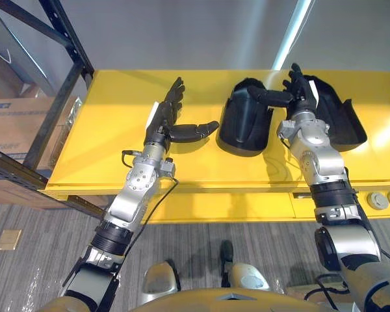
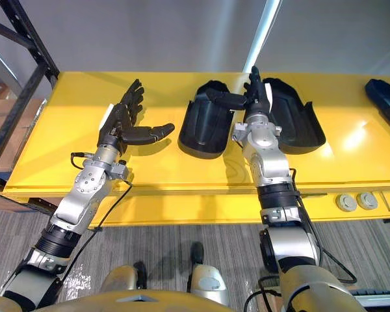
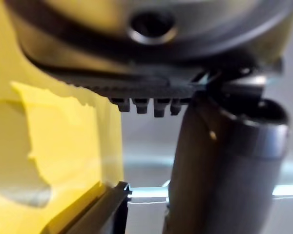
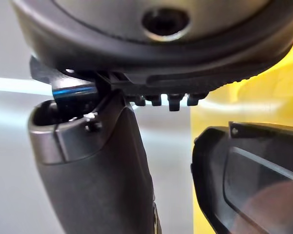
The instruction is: Walk over and take three plastic housings, then place them on the shelf
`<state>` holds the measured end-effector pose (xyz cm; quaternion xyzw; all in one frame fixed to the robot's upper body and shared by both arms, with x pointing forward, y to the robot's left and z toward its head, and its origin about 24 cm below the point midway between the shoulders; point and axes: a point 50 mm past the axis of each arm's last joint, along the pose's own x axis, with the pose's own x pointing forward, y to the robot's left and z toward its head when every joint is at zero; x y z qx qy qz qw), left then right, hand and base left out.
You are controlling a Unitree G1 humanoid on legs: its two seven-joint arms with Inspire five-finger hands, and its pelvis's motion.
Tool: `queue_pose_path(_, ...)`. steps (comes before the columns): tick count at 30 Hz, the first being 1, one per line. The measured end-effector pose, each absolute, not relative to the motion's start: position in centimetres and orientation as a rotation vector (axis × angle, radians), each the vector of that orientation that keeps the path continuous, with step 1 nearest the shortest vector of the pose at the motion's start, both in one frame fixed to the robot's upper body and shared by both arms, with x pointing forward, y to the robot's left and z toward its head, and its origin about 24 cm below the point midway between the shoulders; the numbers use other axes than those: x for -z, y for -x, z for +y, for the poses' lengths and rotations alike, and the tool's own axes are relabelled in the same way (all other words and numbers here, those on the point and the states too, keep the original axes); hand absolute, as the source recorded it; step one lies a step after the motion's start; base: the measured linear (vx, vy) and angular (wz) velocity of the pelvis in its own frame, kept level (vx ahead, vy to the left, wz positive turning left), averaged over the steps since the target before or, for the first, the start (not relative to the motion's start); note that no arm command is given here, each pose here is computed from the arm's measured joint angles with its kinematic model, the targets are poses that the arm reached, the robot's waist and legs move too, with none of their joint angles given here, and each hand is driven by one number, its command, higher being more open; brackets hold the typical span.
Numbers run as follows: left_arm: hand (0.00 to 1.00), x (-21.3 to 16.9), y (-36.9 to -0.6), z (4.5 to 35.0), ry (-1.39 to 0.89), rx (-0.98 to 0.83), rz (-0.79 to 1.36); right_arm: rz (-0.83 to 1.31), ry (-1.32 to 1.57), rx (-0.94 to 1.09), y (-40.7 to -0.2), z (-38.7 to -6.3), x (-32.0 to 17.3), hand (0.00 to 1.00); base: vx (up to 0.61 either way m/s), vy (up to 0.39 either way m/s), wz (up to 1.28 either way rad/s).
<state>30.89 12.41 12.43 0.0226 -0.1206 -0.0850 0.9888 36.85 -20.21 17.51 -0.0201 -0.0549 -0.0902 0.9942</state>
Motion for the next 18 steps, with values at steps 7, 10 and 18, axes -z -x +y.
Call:
queue_pose_path(7,1.00,-13.7,-31.6,11.8,-0.031,0.215,-0.271,-0.088,0.019,0.136,-37.7,-19.9,-18.0,1.00,-0.01,0.005,0.01)
queue_pose_path(10,1.00,-13.8,-31.6,11.4,-0.013,0.247,-0.263,-0.108,0.025,0.112,-38.2,-19.3,-19.1,1.00,-0.05,0.005,0.00)
queue_pose_path(18,1.00,-13.7,-31.7,10.0,0.033,0.342,-0.226,-0.139,0.039,0.079,-38.7,-18.6,-20.6,1.00,-0.04,-0.004,0.00)
